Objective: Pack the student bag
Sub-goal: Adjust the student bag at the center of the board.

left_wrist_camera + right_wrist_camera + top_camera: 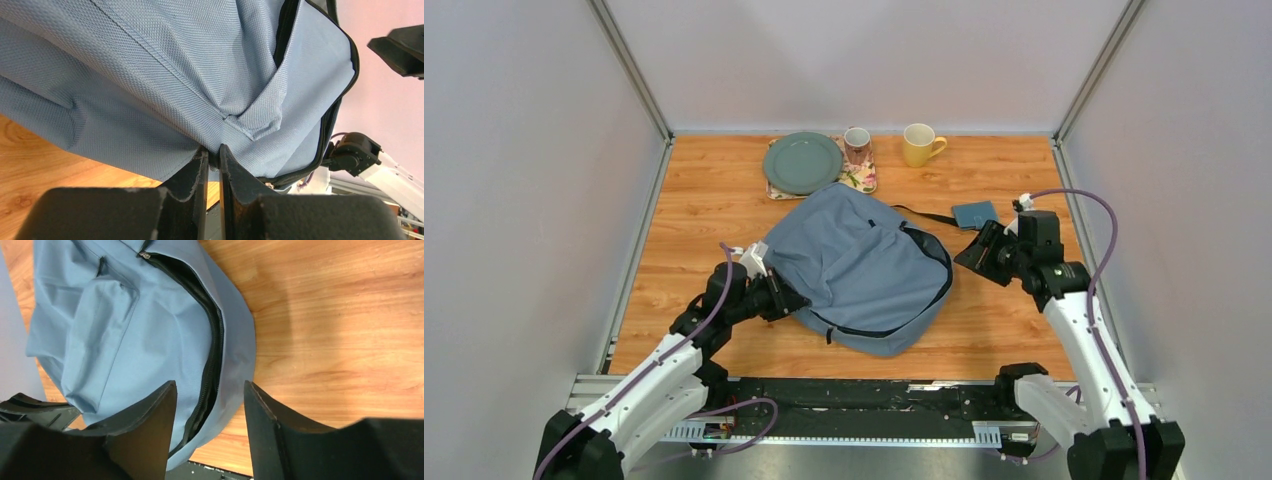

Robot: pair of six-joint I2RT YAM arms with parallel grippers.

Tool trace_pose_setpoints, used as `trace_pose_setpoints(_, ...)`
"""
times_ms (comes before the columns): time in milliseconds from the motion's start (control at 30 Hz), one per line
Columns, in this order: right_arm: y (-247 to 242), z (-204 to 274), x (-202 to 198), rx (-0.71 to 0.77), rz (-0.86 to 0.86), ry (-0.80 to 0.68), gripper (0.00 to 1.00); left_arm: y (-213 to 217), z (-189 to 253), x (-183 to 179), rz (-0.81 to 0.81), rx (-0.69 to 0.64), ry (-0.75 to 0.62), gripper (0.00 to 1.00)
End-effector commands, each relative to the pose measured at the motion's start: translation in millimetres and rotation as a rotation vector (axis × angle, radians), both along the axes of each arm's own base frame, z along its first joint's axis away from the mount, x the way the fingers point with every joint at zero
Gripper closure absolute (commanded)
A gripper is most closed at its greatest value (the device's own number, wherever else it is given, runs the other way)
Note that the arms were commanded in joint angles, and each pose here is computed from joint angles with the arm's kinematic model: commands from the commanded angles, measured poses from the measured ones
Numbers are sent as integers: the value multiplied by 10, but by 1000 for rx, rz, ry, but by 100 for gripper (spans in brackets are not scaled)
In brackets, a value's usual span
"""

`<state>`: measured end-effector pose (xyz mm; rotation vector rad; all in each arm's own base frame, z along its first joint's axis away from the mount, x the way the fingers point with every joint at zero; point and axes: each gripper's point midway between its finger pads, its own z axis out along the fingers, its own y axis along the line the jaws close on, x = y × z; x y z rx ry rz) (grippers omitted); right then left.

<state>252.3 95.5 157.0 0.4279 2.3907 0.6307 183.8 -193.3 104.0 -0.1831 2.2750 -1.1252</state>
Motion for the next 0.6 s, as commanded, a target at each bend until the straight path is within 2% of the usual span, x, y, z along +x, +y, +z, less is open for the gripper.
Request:
trace_pose_setpoints(0, -77, 437, -135, -10, -34, -110, 45, 8, 28, 34, 11, -8, -20, 83)
trace_pose_setpoints(200, 202, 771, -585, 134, 48, -183, 44, -24, 156, 42, 1, -35, -42, 91)
trace_pose_setpoints(267, 247, 820, -708, 179, 46, -201, 43, -36, 198, 47, 0, -48, -52, 100)
trace_pose_setpoints(300, 285, 822, -761, 190, 62, -202, 41, -39, 206, 47, -1, -51, -53, 100)
trace_pose_setpoints(500, 420, 784, -935, 184, 111, -173, 40, -46, 201, 31, -12, -50, -54, 100)
trace_pose_setpoints(533, 434, 693, -937, 148, 114, -126, 40, -42, 181, 29, -9, -50, -48, 100)
trace_pose_setpoints(567, 400, 735, -878, 102, 89, -141, 40, -45, 184, 30, -10, -53, -49, 100)
